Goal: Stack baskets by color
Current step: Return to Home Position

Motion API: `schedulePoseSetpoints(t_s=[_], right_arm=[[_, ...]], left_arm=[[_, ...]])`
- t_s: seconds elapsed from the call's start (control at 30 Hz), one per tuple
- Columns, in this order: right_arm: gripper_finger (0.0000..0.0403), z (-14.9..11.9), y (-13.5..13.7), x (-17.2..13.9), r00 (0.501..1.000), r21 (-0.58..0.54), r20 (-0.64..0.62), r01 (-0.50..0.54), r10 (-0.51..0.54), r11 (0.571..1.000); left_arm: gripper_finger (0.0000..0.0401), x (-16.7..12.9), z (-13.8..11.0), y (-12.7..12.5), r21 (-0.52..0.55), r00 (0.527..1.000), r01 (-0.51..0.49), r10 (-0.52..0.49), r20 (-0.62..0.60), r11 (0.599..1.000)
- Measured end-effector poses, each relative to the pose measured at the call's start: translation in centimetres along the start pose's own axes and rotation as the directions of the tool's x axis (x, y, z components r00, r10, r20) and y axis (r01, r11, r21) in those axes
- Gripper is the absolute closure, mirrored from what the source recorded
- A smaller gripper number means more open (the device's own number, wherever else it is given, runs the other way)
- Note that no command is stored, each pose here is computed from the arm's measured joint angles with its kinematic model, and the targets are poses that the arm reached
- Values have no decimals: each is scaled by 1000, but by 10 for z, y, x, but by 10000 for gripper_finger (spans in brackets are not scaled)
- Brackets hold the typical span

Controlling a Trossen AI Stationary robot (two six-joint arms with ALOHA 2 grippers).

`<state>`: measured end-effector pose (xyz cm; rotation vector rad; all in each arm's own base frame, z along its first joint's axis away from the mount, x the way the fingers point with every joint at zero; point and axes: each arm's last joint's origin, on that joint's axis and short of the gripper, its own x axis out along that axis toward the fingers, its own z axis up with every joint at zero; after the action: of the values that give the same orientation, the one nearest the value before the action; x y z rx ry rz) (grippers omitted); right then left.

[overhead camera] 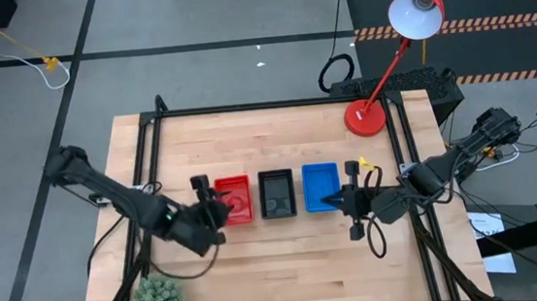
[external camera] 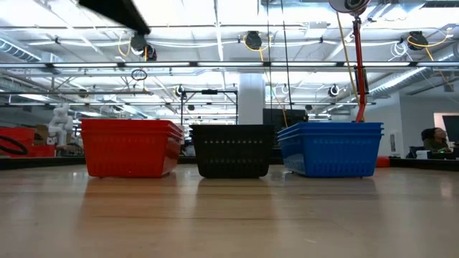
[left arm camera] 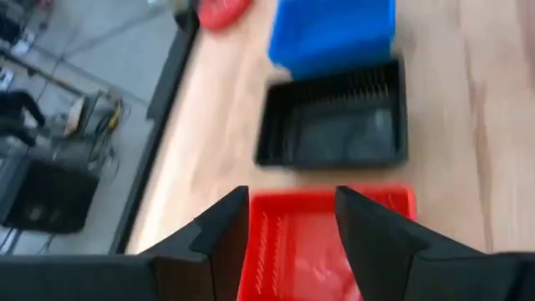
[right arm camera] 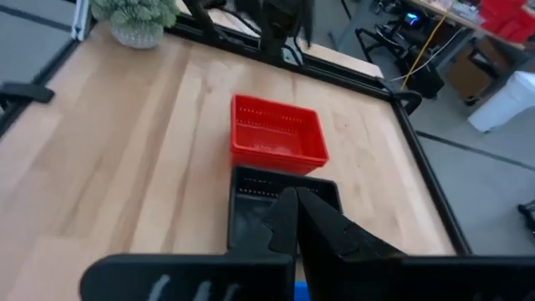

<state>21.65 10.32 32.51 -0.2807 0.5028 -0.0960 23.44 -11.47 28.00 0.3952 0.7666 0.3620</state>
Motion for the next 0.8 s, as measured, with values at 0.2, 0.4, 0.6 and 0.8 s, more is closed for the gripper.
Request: schedulePoseSetpoints(t_s=[0.2,0.4,0.6,0.8], right_arm=[[403,-7,-2,7,1000,-61,-3,18,-18,998],[403,-31,-14,14,996,-137,55,76,-69,988],[403,-65,-41,6,980,-93,155,143,-128,985],[403,-101,-59,-1,972,-54,218,105,-91,993]], left_arm=[[265,-8,12,31,-32,975,50,-42,220,998],[321,-5,-3,55,-74,931,68,-36,363,995],[363,4,-31,69,-98,917,65,-21,399,993],[397,23,-59,75,-125,909,95,-35,414,988]])
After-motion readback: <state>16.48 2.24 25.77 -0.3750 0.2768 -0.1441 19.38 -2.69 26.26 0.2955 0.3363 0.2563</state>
